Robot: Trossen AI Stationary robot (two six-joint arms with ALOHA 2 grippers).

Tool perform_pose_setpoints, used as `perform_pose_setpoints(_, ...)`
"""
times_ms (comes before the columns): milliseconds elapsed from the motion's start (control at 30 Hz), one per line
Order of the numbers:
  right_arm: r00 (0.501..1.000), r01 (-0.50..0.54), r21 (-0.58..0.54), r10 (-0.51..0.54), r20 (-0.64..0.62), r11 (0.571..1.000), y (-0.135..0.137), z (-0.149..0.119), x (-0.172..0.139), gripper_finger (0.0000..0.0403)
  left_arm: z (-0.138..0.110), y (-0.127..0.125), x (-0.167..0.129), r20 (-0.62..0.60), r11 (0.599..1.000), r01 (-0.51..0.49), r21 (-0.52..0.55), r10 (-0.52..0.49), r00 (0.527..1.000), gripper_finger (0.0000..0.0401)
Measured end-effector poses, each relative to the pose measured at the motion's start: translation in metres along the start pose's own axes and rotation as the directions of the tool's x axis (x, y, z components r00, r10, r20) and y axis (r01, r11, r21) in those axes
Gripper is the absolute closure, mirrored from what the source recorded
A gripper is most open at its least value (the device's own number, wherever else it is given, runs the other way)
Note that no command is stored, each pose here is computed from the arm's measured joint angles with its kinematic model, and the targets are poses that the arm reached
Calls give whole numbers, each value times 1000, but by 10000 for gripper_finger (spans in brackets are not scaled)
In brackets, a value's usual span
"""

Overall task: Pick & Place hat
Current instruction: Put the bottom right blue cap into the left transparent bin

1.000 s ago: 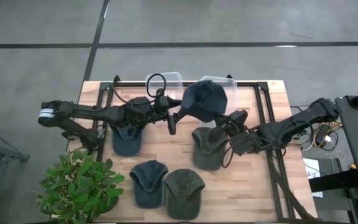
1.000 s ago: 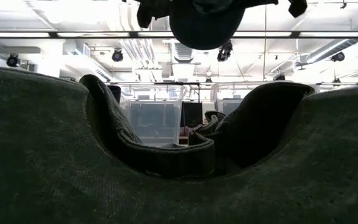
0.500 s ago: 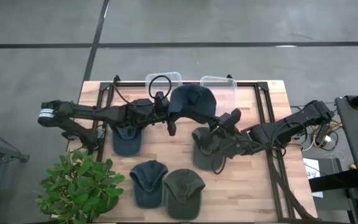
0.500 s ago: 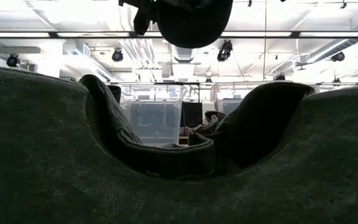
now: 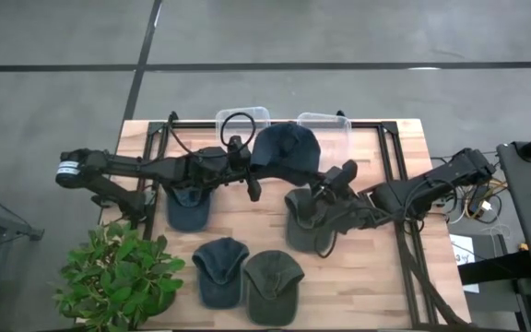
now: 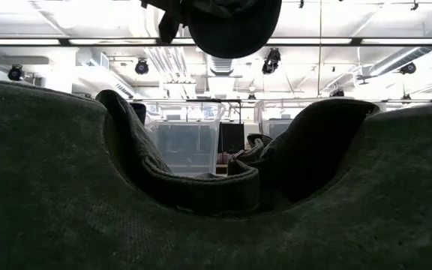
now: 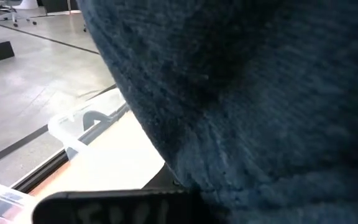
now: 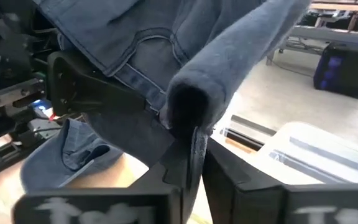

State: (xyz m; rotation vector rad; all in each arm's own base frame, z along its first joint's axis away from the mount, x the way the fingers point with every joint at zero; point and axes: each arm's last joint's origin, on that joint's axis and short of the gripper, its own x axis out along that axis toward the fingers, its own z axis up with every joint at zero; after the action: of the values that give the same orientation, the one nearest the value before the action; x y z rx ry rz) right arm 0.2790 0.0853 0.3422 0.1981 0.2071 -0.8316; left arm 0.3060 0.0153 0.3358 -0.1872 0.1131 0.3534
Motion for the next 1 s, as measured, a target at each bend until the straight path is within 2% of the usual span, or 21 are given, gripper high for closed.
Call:
perform_pose_setpoints(100, 1000, -12, 13, 12, -1, 1000, -3, 4, -3, 336, -1, 2, 0, -2, 999, -44, 9, 44, 999, 392)
perform_pose_setpoints(233, 1000, -29, 16, 29, 4, 999, -9, 11, -9, 293, -4, 7, 0, -19, 986, -162, 43, 163, 986, 392)
perform_pose_setpoints(333, 998, -59, -31, 58, -32, 998, -16, 14, -14, 267, -5, 13, -2, -30, 969, -241, 60, 243, 969, 392)
perform_pose_setpoints(467, 989, -73, -75, 63, -132, 995, -33, 11, -20, 247, 4, 21, -8, -12, 969, -242, 43, 243, 970, 392)
perform_pose_setpoints(533, 983, -48, -80, 33, -179, 996, -43, 7, -23, 244, 12, 25, -13, -2, 986, -163, 22, 163, 987, 392)
perform_pose_setpoints(600, 974, -22, -87, 2, -226, 996, -51, 2, -26, 244, 20, 28, -19, 13, 1000, -27, 0, 27, 1000, 392)
perform_pose_setpoints(667, 965, -4, -101, -23, -262, 995, -57, -2, -28, 247, 28, 31, -24, 28, 993, 115, -39, -114, 993, 392)
perform_pose_setpoints(733, 957, 7, -136, -46, -286, 991, -61, -6, -31, 251, 35, 34, -29, 42, 964, 254, -77, -251, 967, 392)
perform_pose_setpoints(867, 951, 0, -228, -70, -300, 974, -65, -11, -31, 260, 44, 37, -35, 62, 860, 495, -122, -491, 869, 392)
perform_pose_setpoints(1000, 950, -38, -351, -75, -303, 935, -65, -14, -31, 267, 53, 32, -40, 100, 700, 704, -121, -697, 711, 392)
